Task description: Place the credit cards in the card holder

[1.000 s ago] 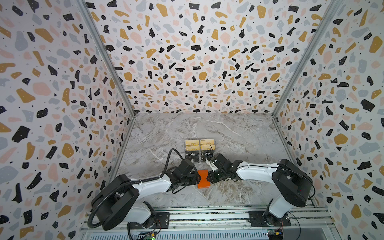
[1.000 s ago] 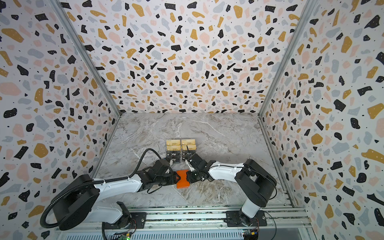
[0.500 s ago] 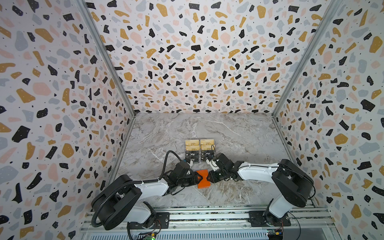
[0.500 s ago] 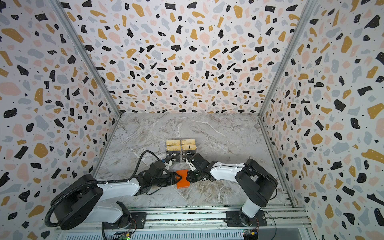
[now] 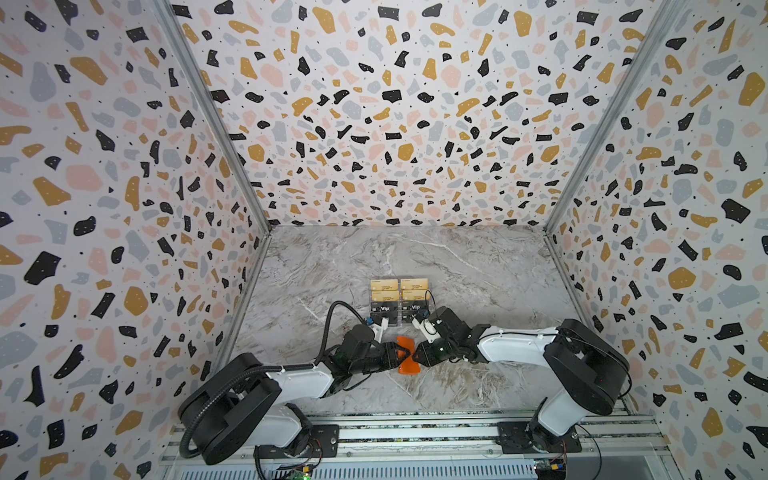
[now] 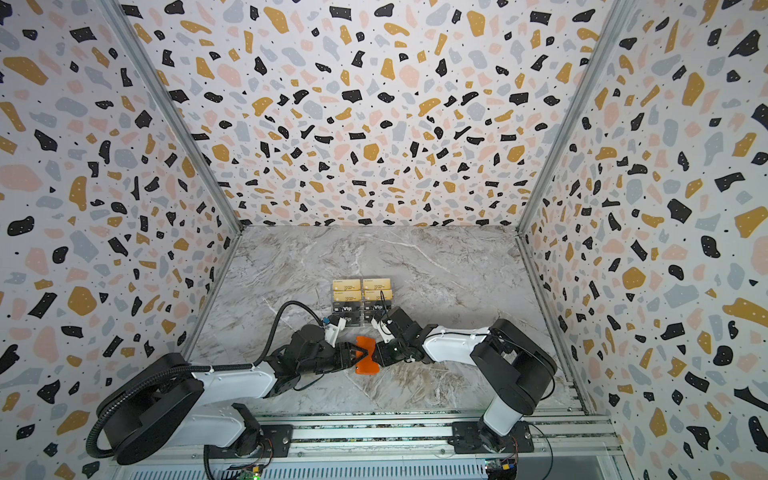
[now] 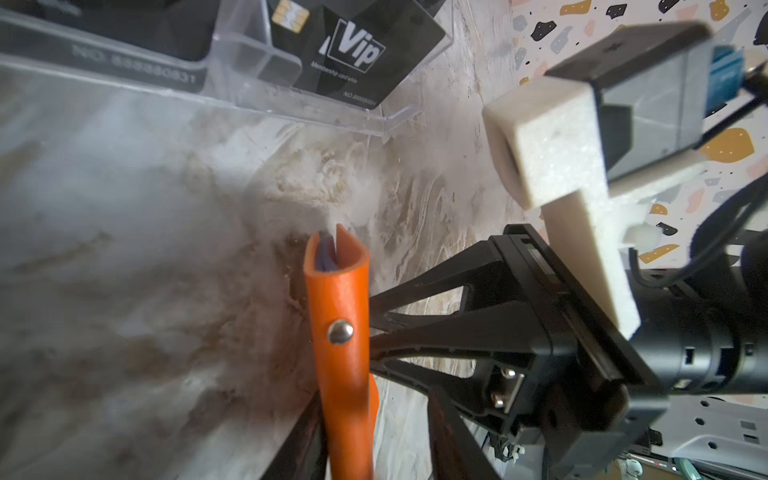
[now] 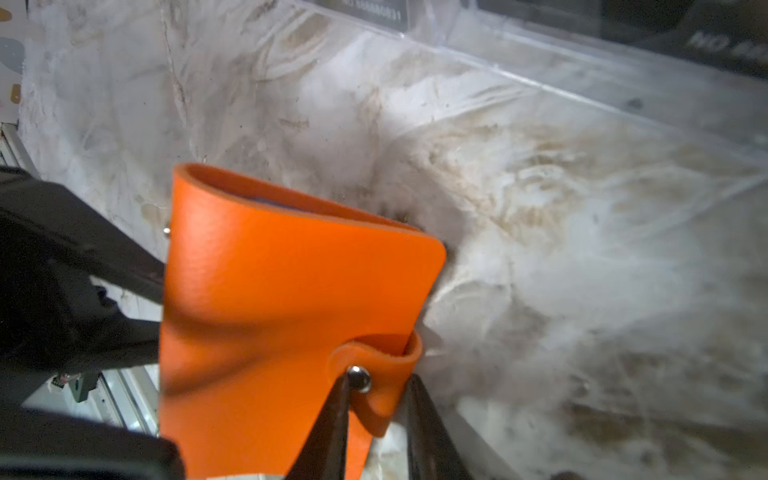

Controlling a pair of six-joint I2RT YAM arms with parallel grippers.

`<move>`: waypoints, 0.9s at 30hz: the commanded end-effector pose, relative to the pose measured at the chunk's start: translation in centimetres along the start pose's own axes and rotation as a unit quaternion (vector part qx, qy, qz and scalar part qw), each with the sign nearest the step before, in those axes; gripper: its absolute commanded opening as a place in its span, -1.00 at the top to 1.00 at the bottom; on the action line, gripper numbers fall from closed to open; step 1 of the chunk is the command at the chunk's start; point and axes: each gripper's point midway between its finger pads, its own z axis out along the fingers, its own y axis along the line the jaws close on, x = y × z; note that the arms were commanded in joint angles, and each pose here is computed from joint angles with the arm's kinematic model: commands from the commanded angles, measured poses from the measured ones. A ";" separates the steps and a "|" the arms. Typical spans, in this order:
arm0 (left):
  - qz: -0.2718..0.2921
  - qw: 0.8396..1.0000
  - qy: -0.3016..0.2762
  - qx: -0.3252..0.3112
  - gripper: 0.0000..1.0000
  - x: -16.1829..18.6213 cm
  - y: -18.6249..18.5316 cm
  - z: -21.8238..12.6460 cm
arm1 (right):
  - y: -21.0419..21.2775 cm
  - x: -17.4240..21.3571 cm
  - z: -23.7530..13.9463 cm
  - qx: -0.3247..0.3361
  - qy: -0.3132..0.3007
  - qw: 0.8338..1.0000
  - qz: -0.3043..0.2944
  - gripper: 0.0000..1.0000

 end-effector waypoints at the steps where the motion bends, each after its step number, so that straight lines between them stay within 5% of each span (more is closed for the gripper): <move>1: 0.021 1.000 0.006 0.007 0.29 -0.5 -0.7 0.7 | -1.5 3.5 0.4 0.023 0.057 0.998 0.005 0.49; 13: 0.016 1.000 -0.011 -0.017 0.75 -1.5 -0.6 0.6 | 0.4 0.8 -2.1 0.013 0.007 1.000 -0.008 0.43; 18: 0.027 0.995 -0.024 -0.091 0.92 -2.7 0.2 -0.6 | 1.0 -1.7 -5.2 0.041 -0.042 0.998 -0.012 0.40; 27: 0.049 0.988 -0.057 -0.137 0.95 -4.1 -2.2 -2.5 | 3.0 -4.2 -7.2 0.072 -0.081 0.994 -0.012 0.30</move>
